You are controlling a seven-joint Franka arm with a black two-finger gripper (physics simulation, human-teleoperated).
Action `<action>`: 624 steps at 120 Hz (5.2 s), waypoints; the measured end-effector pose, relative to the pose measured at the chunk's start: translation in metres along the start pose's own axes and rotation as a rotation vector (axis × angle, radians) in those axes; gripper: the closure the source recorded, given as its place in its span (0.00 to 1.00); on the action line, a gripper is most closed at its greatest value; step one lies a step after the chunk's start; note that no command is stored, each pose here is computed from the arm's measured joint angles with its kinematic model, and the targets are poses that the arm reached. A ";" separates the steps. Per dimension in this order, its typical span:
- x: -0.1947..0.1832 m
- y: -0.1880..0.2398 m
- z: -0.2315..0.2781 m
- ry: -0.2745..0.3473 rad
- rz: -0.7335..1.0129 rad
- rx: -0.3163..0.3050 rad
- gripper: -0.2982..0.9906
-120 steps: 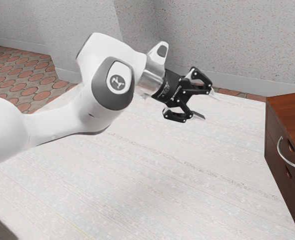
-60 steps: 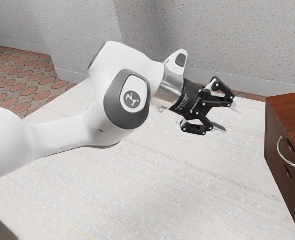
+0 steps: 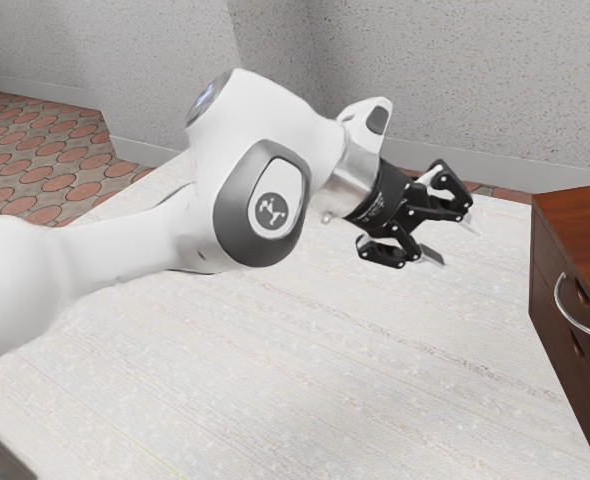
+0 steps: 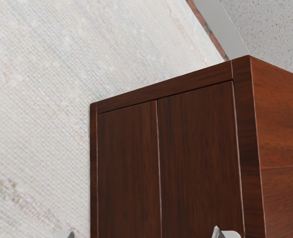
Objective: Pull the drawer handle with one arm to open the drawer
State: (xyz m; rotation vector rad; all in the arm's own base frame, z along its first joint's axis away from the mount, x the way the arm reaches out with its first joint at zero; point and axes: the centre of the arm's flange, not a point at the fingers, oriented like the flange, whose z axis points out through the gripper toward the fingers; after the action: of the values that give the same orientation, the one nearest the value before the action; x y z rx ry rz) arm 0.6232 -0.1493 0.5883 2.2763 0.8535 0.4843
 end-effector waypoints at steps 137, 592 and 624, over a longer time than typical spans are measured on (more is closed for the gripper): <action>-0.034 0.033 0.050 -0.050 -0.105 0.160 0.63; -0.070 -0.021 0.023 0.003 -0.198 0.222 0.77; -0.071 -0.034 0.012 0.016 -0.208 0.234 0.77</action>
State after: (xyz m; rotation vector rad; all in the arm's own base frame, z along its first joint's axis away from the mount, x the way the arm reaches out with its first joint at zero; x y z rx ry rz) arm 0.5636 -0.1838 0.5488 2.3591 1.1938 0.3225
